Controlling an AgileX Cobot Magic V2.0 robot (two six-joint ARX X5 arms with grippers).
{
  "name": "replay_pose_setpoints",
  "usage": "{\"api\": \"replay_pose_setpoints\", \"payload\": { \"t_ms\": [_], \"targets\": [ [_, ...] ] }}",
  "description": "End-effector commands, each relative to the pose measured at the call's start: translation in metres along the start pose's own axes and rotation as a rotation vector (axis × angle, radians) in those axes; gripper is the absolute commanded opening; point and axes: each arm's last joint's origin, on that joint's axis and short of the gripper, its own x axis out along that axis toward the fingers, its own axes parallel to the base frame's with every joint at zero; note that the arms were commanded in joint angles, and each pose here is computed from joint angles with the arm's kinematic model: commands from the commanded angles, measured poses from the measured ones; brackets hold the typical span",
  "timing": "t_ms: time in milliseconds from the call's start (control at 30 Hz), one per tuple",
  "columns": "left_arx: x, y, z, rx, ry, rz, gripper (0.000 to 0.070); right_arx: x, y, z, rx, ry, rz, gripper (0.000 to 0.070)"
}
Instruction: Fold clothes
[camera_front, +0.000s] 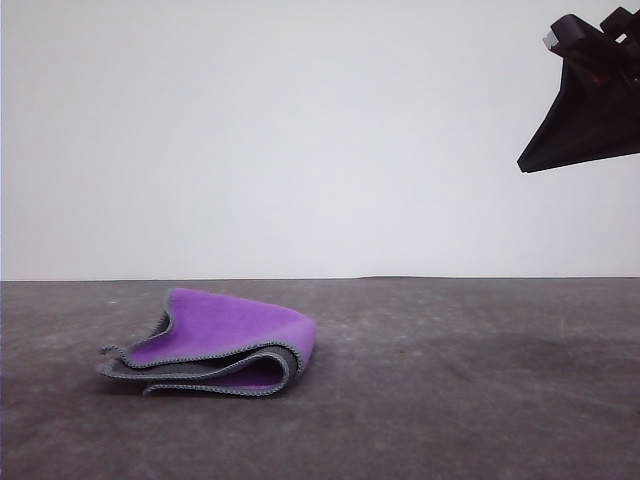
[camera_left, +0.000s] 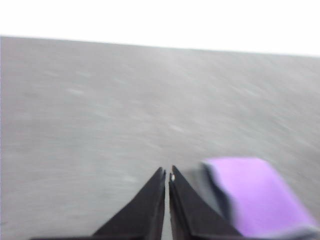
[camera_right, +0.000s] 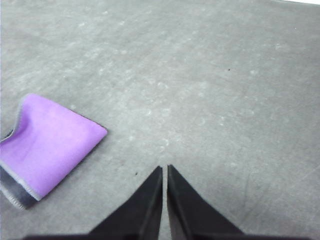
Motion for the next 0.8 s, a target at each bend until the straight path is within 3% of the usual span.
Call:
{"api": "replay_pose_setpoints", "payload": {
  "t_ms": [0,233,433,600,767],
  "targets": [
    [0.0,0.003,-0.006,0.017,-0.03,0.024,0.0,0.0,0.001,0.003,-0.009,-0.012,0.007,0.0011],
    [-0.001,0.014,-0.039,0.034,-0.057,0.114,0.0,0.0,0.001,0.003,-0.009,-0.012,0.006,0.0011],
    [0.006,0.019,-0.062,0.038,-0.068,0.141,0.0,0.0,0.001,0.003,-0.009,-0.014,0.007,0.0011],
    [0.006,0.022,-0.062,0.06,-0.072,0.217,0.0,0.0,0.001,0.004,-0.011,-0.019,0.007,0.0011],
    [0.006,0.022,-0.06,0.062,-0.094,0.226,0.0,0.0,0.001,0.004,-0.011,-0.02,0.008,0.0011]
  ]
}}
